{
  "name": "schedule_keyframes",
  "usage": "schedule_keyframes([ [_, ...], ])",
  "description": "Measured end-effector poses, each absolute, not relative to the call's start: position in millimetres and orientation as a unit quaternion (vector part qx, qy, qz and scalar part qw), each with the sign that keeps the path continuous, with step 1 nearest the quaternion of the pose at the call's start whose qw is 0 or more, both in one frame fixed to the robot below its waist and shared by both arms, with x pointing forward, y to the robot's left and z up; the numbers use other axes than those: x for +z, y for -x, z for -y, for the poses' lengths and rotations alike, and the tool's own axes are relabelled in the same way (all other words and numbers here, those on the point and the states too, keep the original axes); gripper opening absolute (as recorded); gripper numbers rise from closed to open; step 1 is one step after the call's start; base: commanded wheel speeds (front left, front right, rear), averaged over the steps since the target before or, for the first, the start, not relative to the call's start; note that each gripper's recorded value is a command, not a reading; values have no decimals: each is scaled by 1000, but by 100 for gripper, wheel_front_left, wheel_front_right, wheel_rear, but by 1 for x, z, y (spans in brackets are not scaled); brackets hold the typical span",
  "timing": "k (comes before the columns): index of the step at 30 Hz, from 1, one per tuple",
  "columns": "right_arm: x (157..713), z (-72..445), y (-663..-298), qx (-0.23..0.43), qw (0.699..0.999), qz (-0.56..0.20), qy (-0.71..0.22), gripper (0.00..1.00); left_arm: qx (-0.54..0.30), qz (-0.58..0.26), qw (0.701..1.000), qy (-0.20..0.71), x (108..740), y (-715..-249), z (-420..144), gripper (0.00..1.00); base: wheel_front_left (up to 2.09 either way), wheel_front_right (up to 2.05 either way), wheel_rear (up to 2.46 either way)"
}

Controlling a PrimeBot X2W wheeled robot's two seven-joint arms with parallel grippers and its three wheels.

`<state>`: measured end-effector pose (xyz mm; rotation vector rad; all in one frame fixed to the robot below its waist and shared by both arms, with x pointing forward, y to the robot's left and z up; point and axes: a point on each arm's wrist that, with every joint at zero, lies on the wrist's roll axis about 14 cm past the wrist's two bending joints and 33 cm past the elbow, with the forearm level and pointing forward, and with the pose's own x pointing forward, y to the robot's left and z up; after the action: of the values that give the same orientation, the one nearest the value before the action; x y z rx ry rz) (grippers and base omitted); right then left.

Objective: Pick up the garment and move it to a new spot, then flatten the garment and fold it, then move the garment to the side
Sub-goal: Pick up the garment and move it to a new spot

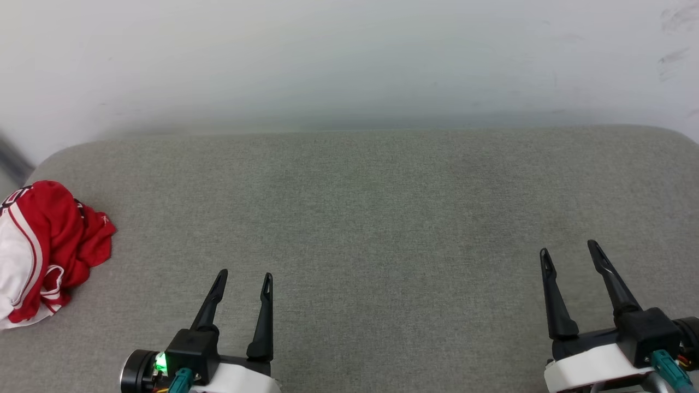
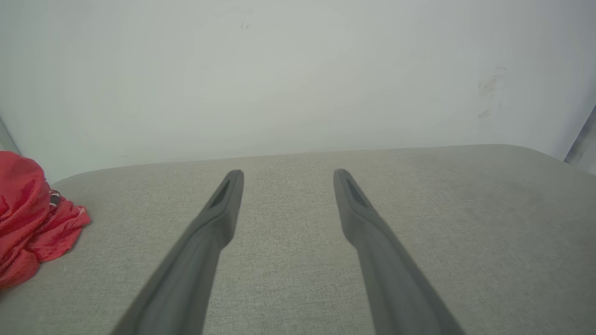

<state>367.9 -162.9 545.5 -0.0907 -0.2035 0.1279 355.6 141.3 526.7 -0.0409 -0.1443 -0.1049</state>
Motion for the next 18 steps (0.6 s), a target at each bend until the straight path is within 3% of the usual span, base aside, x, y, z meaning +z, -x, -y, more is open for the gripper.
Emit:
schedule_keyframes([
  [18, 537, 86, -388, 176, 980, 94, 18, 100, 61, 73, 995, 20, 526, -327, -211, 100, 0, 0, 0],
])
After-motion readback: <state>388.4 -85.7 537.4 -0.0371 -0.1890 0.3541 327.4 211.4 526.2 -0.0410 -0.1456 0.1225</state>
